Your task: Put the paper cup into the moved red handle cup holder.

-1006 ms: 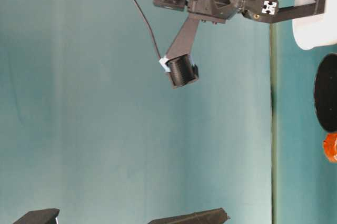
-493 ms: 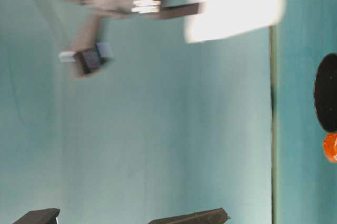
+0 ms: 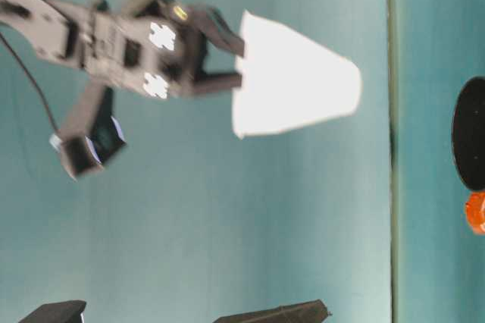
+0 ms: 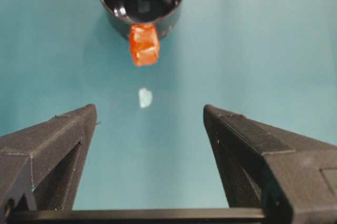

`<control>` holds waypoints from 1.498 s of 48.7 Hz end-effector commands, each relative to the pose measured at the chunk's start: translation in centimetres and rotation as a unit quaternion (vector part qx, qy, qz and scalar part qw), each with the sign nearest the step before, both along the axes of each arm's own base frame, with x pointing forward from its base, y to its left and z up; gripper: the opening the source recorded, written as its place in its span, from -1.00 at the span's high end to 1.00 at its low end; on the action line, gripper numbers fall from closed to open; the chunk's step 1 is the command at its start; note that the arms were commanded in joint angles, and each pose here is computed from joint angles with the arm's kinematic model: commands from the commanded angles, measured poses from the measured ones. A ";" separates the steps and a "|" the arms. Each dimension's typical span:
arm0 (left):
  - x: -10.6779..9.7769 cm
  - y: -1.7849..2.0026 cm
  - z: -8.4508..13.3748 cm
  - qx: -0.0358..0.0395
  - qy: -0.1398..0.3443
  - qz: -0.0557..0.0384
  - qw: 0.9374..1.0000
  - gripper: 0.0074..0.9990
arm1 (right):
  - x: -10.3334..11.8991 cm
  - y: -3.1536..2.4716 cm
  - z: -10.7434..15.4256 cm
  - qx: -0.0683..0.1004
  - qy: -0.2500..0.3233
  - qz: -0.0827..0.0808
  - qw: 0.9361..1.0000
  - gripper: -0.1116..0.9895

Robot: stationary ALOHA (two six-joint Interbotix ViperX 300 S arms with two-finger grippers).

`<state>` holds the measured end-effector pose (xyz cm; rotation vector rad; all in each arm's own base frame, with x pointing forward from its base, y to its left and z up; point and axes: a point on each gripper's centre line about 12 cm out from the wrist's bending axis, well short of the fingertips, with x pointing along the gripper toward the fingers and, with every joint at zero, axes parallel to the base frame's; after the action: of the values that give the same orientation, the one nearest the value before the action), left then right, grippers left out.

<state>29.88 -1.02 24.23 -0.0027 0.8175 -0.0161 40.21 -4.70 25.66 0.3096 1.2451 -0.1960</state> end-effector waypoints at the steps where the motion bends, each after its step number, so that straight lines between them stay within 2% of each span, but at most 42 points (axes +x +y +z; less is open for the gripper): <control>1: 0.2 -0.04 0.5 0.000 -0.011 -0.001 1.000 -0.75 | 1.0 0.64 -0.3 -0.002 -0.019 0.009 1.000 0.98; 9: 0.2 0.01 0.5 0.001 -0.010 0.000 1.000 -0.75 | 2.5 1.48 -2.7 -0.003 -0.027 0.018 0.999 0.98; 16: 0.2 -0.04 0.5 0.001 -0.010 -0.001 1.000 -0.75 | 3.2 1.98 -5.3 -0.003 -0.005 0.025 1.000 0.98; 26: 0.3 -0.04 0.5 0.001 -0.009 -0.001 1.000 -0.75 | 3.5 1.92 -7.8 -0.002 0.020 0.027 0.999 0.98; 29: 0.3 -0.04 0.5 0.001 -0.009 -0.001 1.000 -0.75 | 3.6 2.07 -8.3 -0.001 0.025 0.028 0.999 0.98; 61: 0.4 0.00 0.5 0.001 -0.009 0.000 1.000 -0.75 | 3.7 2.10 -8.7 -0.002 0.023 0.029 0.999 0.99; 68: 0.4 -0.09 0.5 0.001 -0.009 -0.002 1.000 -0.75 | 3.8 2.14 -8.7 0.000 0.022 0.028 0.999 0.97; 73: 0.4 -0.09 0.4 0.001 -0.008 -0.002 1.000 -0.75 | 3.8 2.50 -8.7 0.001 0.023 0.032 0.999 0.91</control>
<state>29.98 -1.02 23.96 -0.0025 0.8267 -0.0160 43.79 -2.64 16.43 0.2760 1.3143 -0.1642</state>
